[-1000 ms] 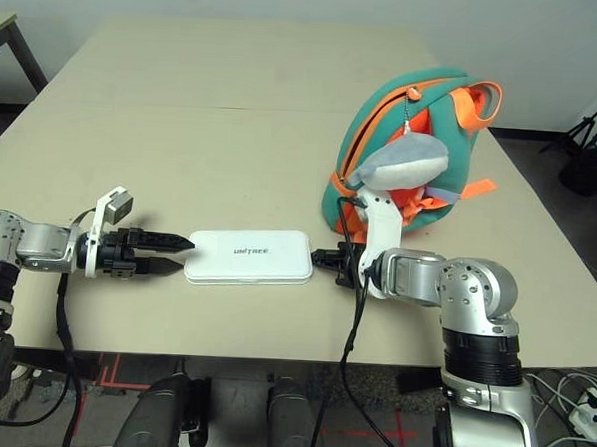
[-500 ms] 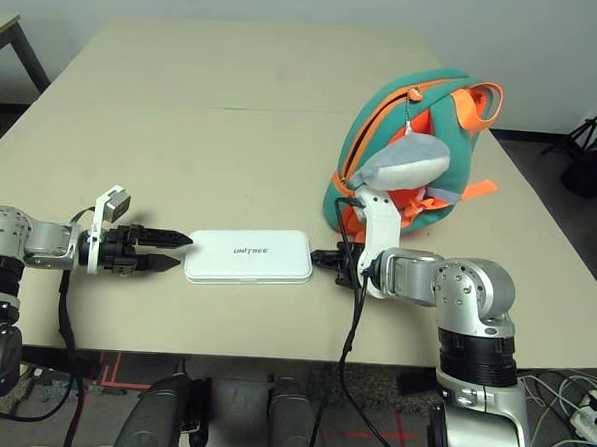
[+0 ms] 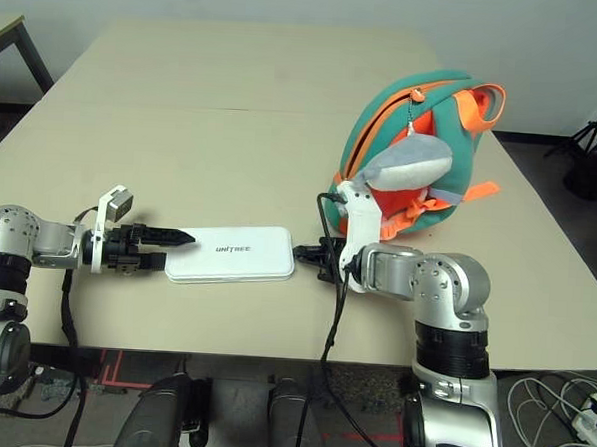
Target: Put the pencil case into the backpack and zip it.
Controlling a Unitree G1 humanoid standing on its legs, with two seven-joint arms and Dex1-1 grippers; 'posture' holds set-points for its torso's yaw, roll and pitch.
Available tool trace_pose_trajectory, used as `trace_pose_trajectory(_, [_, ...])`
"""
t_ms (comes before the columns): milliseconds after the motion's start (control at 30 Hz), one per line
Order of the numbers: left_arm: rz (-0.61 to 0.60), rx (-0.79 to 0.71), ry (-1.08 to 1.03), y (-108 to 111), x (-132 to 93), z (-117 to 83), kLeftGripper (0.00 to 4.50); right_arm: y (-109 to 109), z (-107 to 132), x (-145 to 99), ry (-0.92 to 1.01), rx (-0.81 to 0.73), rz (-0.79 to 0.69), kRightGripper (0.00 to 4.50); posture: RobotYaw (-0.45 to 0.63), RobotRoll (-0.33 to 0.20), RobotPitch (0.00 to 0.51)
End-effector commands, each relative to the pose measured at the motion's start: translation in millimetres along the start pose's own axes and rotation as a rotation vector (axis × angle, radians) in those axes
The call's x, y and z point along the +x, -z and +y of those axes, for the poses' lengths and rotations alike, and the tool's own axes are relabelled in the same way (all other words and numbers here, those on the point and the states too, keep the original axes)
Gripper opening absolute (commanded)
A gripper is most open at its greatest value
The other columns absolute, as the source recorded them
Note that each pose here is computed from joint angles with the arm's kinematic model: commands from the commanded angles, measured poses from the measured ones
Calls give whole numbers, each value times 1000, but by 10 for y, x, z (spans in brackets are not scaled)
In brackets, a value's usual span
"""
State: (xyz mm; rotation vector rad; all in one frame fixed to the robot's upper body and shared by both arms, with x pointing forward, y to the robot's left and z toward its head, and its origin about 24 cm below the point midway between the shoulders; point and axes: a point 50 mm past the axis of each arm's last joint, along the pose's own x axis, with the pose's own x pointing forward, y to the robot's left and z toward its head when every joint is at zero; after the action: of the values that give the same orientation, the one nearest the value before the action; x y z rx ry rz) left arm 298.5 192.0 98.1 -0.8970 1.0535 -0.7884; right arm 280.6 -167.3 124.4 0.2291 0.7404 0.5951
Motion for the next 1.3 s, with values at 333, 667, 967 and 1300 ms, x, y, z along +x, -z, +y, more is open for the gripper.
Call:
trace_pose_trajectory(333, [70, -12, -42, 147, 18, 106, 2905, -39, 73, 57, -33, -33, -7, 0, -18, 0, 108])
trace_pose_trajectory(667, [14, 115, 47, 30, -136, -147, 1407, -256, 159, -87, -105, -114, -154, 1222, -12, 0, 100])
trace_pose_trajectory(967, [-59, 292, 88, -75, -435, -502, 1356, -217, 296, -1029, -286, -230, -148, 4082, -27, 0, 124])
trace_pose_trajectory(1300, [-136, 308, 101, -140, -401, -590, 1356, -72, 207, -1948, -112, -147, -49, 4500, -120, 0, 159])
